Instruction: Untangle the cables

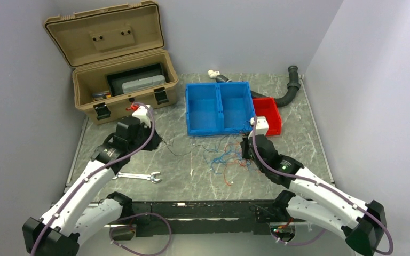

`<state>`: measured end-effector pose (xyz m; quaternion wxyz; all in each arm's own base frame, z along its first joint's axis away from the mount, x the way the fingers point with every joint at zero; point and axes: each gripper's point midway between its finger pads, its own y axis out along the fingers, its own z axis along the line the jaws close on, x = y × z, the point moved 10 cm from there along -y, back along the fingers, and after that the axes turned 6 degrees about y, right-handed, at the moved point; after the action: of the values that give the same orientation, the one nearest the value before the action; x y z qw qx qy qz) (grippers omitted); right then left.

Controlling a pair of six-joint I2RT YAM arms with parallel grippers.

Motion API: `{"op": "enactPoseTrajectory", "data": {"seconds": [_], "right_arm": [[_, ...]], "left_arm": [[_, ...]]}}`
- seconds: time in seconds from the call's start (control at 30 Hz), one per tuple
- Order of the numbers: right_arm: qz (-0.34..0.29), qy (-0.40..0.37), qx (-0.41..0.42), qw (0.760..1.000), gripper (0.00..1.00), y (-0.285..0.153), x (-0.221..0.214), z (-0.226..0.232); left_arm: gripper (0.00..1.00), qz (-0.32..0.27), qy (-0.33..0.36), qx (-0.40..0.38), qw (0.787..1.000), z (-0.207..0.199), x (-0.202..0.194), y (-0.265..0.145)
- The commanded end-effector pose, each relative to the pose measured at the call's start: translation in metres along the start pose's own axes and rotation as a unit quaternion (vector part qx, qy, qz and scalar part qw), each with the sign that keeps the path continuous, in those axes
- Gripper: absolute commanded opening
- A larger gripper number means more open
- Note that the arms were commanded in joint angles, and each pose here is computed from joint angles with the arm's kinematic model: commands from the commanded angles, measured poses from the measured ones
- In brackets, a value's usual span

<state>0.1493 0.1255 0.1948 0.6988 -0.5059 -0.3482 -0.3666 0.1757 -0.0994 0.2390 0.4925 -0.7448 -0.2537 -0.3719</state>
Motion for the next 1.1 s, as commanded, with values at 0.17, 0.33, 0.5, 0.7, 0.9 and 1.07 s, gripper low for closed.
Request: {"op": "enactPoseTrajectory", "data": {"seconds": [0.17,0.33,0.5,0.7,0.9,1.07], "right_arm": [[0.080,-0.065,0.080,0.991,0.00,0.021,0.010,0.036],[0.118,-0.072,0.095,0.986,0.00,0.034,0.006,0.047],[0.142,-0.074,0.119,0.980,0.00,0.039,0.007,0.058],[0.149,-0.068,0.137,0.977,0.00,0.038,0.012,0.065],[0.148,-0.059,0.156,0.975,0.00,0.036,0.016,0.070],[0.150,-0.054,0.164,0.973,0.00,0.035,0.015,0.071]], "left_arm": [[0.81,0.013,0.006,-0.052,0.999,-0.004,-0.008,0.016],[0.87,-0.050,0.039,-0.201,0.978,-0.025,0.000,0.019],[0.87,-0.118,0.122,-0.321,0.932,-0.059,0.012,0.022],[0.86,-0.143,0.219,-0.341,0.903,-0.097,0.021,0.029],[0.85,-0.145,0.263,-0.330,0.895,-0.115,0.026,0.044],[0.64,-0.132,0.264,-0.302,0.906,-0.125,0.037,0.060]]}}
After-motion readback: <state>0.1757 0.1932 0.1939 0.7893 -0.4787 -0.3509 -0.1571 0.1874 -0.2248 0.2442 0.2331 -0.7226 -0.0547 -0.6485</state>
